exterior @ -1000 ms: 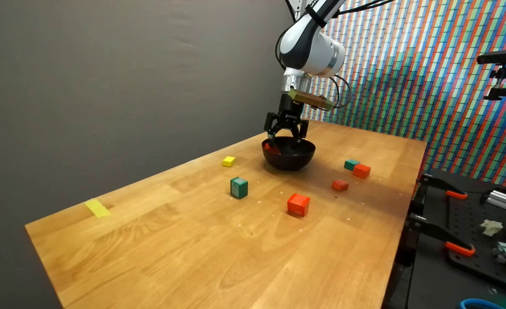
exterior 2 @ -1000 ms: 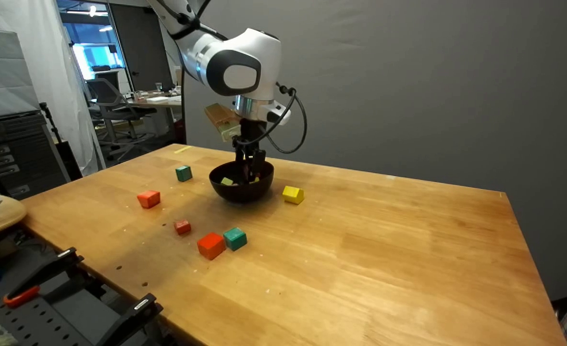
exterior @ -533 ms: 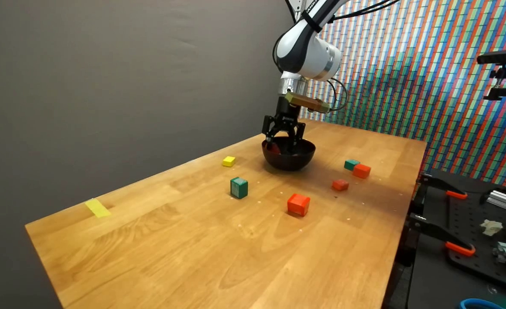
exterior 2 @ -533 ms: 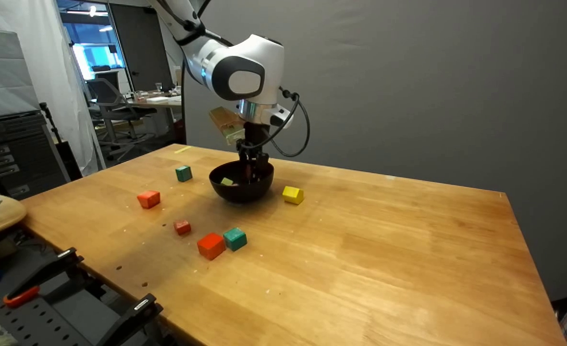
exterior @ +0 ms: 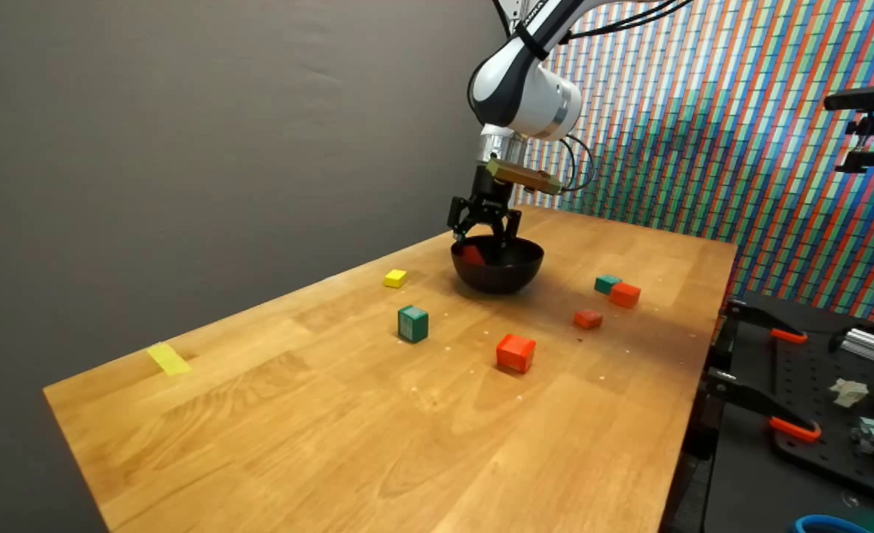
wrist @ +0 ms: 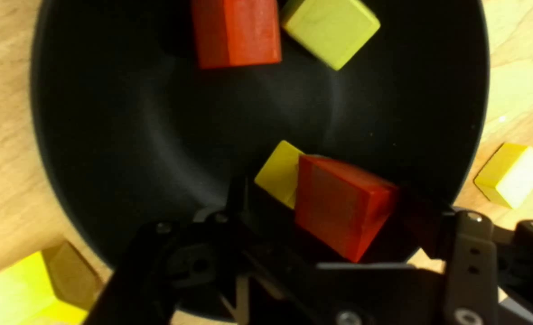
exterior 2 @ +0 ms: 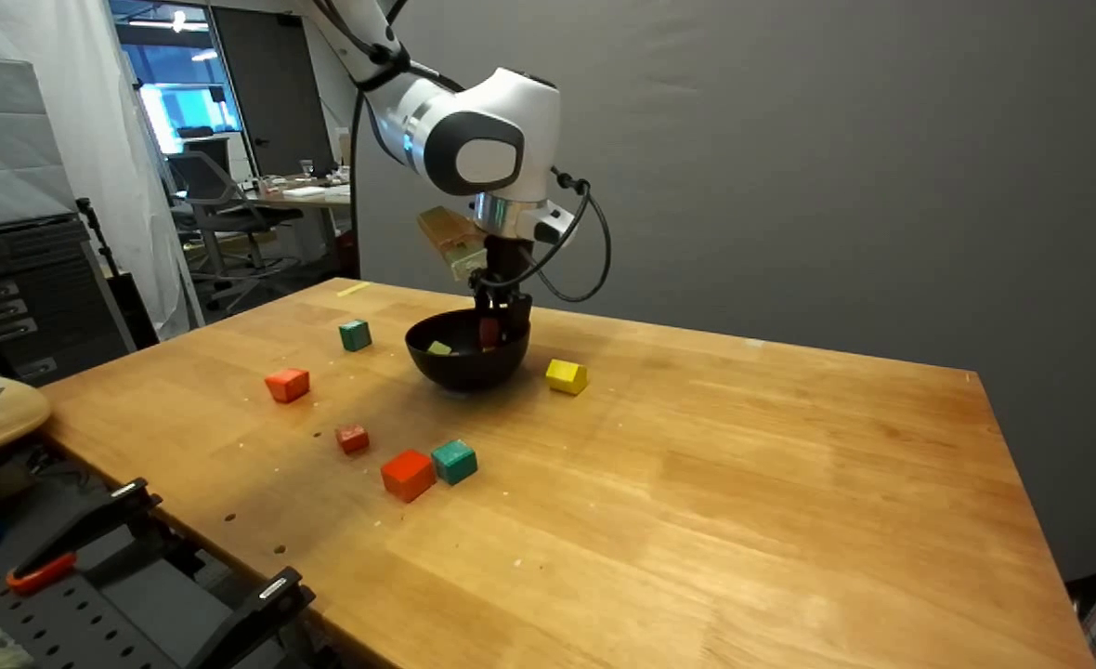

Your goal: Take the blocks out of the bowl and put them on the table

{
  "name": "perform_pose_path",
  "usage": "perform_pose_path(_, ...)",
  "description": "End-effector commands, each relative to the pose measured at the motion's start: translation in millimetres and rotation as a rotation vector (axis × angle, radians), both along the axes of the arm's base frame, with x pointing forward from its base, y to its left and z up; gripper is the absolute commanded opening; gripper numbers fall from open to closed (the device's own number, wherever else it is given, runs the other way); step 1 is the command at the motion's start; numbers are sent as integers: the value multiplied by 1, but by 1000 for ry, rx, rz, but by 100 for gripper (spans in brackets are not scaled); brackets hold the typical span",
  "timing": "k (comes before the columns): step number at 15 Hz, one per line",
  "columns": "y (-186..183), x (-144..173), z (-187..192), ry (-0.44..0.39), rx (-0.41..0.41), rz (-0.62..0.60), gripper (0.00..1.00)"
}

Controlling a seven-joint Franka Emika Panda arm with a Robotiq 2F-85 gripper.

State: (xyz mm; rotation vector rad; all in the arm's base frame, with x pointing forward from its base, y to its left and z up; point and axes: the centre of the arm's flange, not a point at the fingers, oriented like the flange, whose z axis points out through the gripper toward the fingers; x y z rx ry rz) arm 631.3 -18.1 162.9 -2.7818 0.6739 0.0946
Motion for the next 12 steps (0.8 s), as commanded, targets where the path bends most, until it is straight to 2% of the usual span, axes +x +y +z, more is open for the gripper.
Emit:
perform_pose_path(1,-6,16,-16,13,-16,-6,82)
perform_pose_path(3,-6,15,-27,29,-20,-1,78)
perform_pose_path(4,-5,16,-26,29,-20,0,70)
perform_pose_path(5,-4,14,-28,33,-22,1,69)
perform_pose_path(6,-4,14,-26,29,-19,0,61)
perform_pose_path(8,-3,11,-27,26,-17,-5,58)
perform_pose_path(11,-2,8,-25,20,-15,-13,33)
perform_pose_path(12,-1,7,-25,20,-14,-14,33)
